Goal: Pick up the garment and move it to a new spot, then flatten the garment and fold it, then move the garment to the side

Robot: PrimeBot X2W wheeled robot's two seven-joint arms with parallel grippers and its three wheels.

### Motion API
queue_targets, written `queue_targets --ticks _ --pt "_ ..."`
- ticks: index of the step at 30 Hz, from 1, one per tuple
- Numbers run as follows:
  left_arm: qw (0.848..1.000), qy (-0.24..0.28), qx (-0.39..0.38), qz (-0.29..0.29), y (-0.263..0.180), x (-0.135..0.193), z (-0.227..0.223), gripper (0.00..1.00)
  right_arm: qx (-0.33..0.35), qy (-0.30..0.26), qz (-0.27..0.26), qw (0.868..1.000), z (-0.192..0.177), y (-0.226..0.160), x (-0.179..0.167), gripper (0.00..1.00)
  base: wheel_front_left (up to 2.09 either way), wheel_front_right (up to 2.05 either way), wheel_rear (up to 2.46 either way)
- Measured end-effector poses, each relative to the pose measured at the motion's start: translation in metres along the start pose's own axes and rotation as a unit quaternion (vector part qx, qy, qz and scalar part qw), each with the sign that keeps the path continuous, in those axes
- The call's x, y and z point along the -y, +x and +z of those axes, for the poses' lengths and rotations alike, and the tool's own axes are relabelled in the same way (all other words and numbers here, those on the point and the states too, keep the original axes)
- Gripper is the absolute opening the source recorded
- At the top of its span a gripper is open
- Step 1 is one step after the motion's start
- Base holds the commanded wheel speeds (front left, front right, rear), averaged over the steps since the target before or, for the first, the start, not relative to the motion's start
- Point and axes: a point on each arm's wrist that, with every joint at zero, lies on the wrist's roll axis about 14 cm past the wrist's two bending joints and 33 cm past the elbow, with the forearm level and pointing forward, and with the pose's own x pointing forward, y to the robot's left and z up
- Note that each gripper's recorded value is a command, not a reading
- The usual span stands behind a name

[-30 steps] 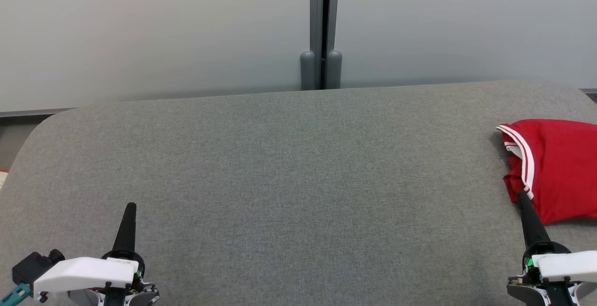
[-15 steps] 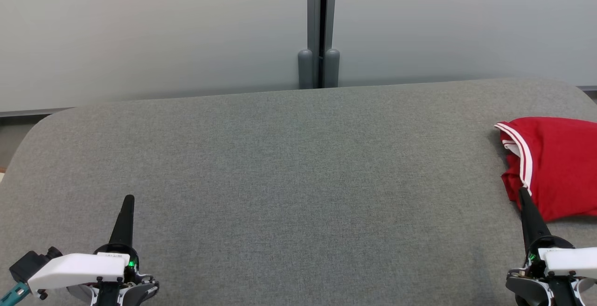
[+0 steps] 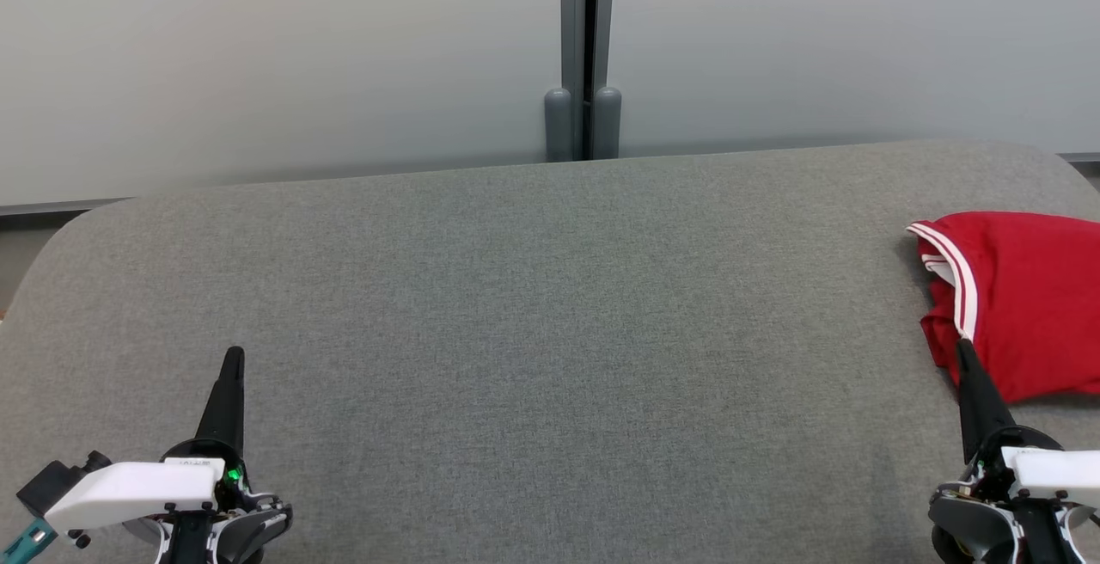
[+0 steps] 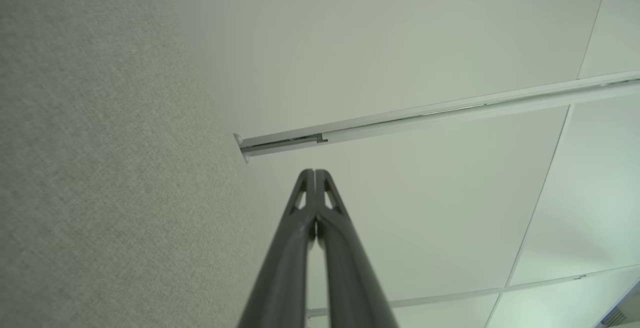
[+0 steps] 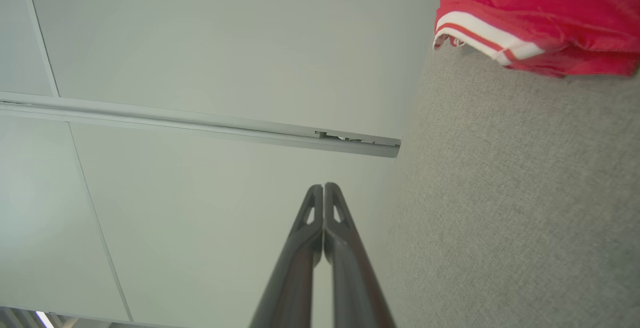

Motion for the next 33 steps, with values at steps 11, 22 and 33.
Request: queue_targets --ticks 11,22,33 --pt "0.999 -0.039 -0.001 -0.012 0.0025 0.0041 -0.0005 0.00 0.007 0.040 0.000 0.999 0.0024 0.0023 0.0007 0.00 0.00 0.00 0.00" --pt "0.998 -0.064 0.000 -0.024 0.0059 0.0094 0.0000 0.00 0.013 0.064 0.001 0.998 0.0047 0.0037 0.0010 0.00 0.00 0.00 0.00" --pt "0.998 -0.064 0.001 -0.024 0.0059 0.0094 0.0000 0.00 0.014 0.065 0.001 0.998 0.0050 0.0037 0.0010 0.00 0.00 0.00 0.00"
